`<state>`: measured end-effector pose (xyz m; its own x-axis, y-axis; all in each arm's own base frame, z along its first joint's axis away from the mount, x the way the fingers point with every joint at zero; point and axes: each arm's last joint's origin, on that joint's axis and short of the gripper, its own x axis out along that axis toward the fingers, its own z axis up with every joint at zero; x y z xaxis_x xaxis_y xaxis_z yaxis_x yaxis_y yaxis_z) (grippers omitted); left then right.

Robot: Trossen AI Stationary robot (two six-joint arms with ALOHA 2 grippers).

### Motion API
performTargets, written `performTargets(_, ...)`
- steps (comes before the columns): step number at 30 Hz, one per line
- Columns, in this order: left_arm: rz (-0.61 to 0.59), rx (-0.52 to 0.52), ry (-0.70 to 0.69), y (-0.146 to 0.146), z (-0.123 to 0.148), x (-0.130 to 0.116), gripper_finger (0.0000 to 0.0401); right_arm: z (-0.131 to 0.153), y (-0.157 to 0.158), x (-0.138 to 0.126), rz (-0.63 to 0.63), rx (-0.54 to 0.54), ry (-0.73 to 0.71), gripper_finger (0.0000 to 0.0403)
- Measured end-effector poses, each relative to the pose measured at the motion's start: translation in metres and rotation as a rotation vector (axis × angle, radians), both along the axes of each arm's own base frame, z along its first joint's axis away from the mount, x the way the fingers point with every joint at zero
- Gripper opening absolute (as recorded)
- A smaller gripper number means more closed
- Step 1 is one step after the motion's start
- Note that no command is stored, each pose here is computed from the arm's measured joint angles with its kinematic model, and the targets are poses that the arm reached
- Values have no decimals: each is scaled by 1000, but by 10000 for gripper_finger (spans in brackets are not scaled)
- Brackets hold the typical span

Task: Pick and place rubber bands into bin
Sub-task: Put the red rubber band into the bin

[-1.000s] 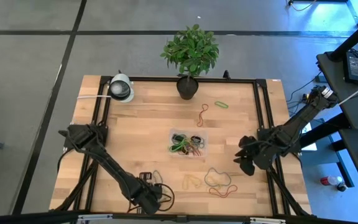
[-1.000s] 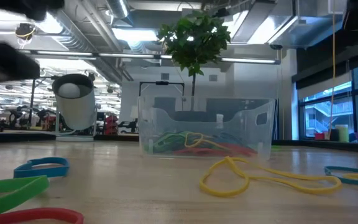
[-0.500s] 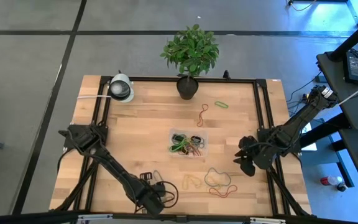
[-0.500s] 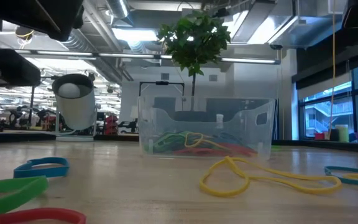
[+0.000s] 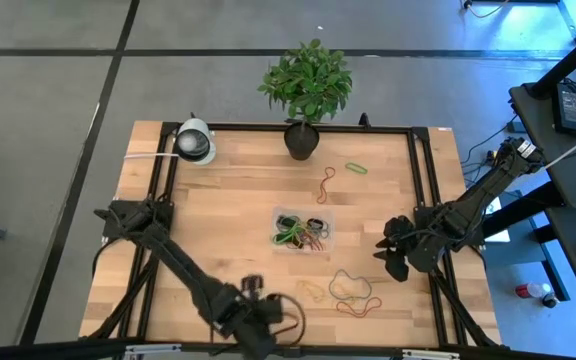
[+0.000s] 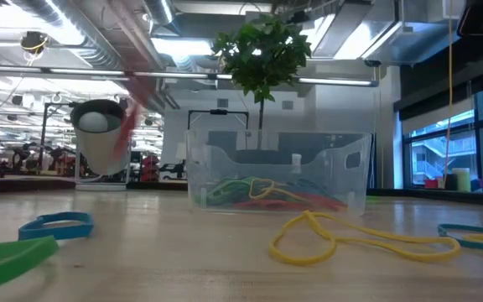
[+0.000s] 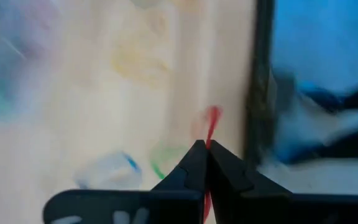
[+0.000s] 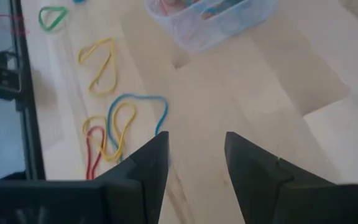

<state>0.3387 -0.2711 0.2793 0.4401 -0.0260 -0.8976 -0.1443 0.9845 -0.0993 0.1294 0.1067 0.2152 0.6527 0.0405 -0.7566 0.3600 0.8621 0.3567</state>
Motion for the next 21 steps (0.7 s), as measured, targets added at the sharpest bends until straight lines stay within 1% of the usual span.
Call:
performTargets(4,3,163,-96,28,26,17,2,0,0,0,-15,-10,-14,160)
performTargets(6,2,224,-117,46,36,26,2,0,0,0,-16,-10,-14,160)
performTargets(9,-15,296,-108,78,43,42,3,1,0,1,-17,-3,-22,160)
performTargets(12,-39,363,-78,112,44,58,2,2,0,2,-40,-3,-45,160)
performTargets(14,-56,382,-48,135,43,66,3,3,0,3,-84,19,-66,160)
performTargets(16,-73,379,-23,157,43,73,2,3,0,4,-119,40,-74,160)
performTargets(21,-84,361,69,210,24,85,2,4,0,5,-161,78,-90,160)
